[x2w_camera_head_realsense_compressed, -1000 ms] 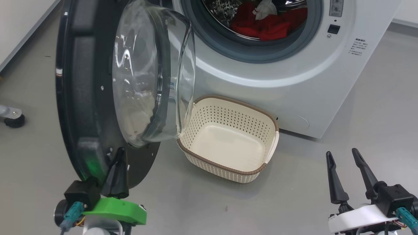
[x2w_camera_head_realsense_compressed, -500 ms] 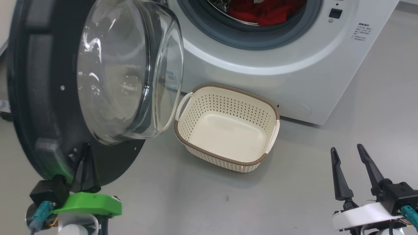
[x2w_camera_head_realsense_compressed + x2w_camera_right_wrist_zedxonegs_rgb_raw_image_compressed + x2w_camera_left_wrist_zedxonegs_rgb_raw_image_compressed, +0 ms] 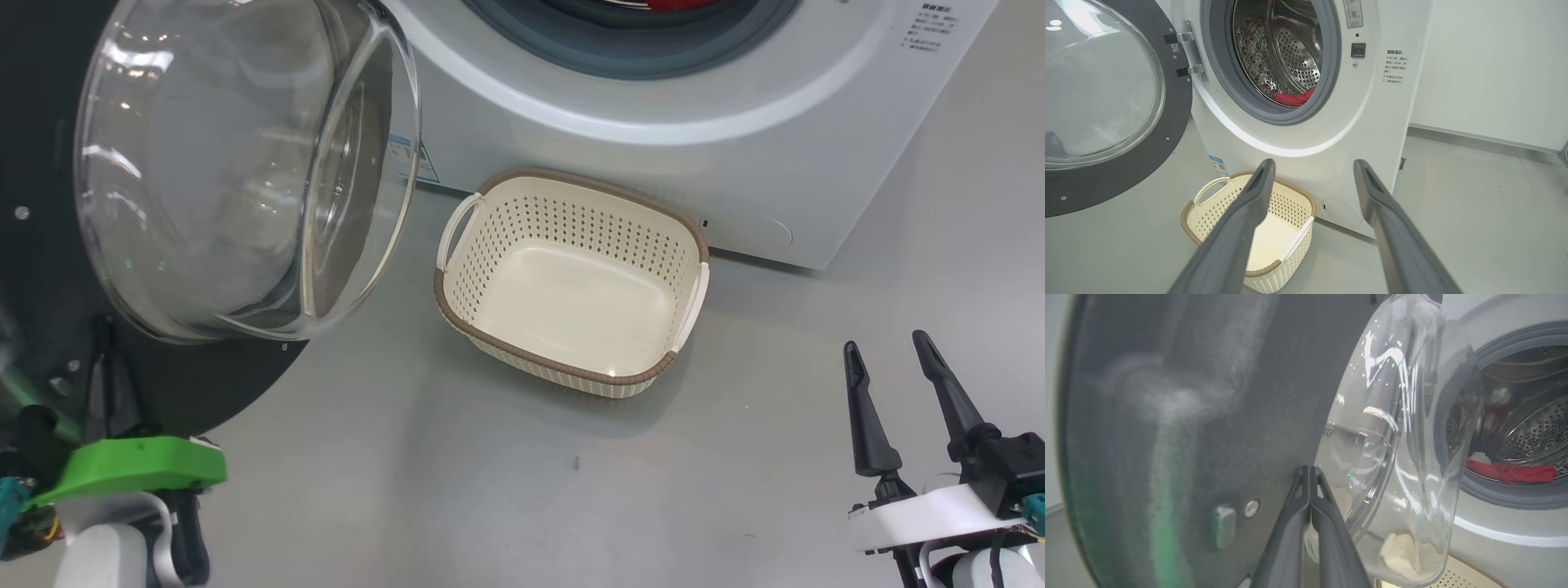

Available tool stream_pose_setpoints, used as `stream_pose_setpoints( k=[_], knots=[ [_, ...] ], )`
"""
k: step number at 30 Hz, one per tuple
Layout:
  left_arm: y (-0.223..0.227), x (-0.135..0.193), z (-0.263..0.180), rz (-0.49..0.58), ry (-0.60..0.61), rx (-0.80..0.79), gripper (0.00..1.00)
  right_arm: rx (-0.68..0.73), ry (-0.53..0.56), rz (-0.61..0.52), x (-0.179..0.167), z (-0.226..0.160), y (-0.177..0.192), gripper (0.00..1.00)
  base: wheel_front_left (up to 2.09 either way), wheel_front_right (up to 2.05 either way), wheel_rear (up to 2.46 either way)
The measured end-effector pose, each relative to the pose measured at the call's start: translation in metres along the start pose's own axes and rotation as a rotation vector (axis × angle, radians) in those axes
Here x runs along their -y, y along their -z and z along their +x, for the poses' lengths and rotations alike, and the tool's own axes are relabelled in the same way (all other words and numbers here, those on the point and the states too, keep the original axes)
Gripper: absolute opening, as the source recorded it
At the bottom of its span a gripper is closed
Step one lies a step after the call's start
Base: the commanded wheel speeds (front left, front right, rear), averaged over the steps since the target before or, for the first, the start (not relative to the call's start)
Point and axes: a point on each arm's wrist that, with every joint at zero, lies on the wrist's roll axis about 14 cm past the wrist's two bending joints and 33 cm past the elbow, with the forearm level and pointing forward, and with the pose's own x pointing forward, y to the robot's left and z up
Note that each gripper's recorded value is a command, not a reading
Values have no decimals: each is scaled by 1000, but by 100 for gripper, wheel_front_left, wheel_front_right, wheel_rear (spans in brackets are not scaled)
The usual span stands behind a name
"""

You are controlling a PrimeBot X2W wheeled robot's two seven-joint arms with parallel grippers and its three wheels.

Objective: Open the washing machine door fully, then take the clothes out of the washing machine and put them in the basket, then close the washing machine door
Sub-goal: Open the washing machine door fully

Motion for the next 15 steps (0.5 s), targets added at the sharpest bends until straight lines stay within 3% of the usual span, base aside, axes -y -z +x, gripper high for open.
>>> stream_pose_setpoints(
  k=[15],
  knots=[
    [-6, -31, 25, 0, -131, 25, 0, -9, -3, 8, 7, 13, 9, 100, 0, 0, 0]
  ],
)
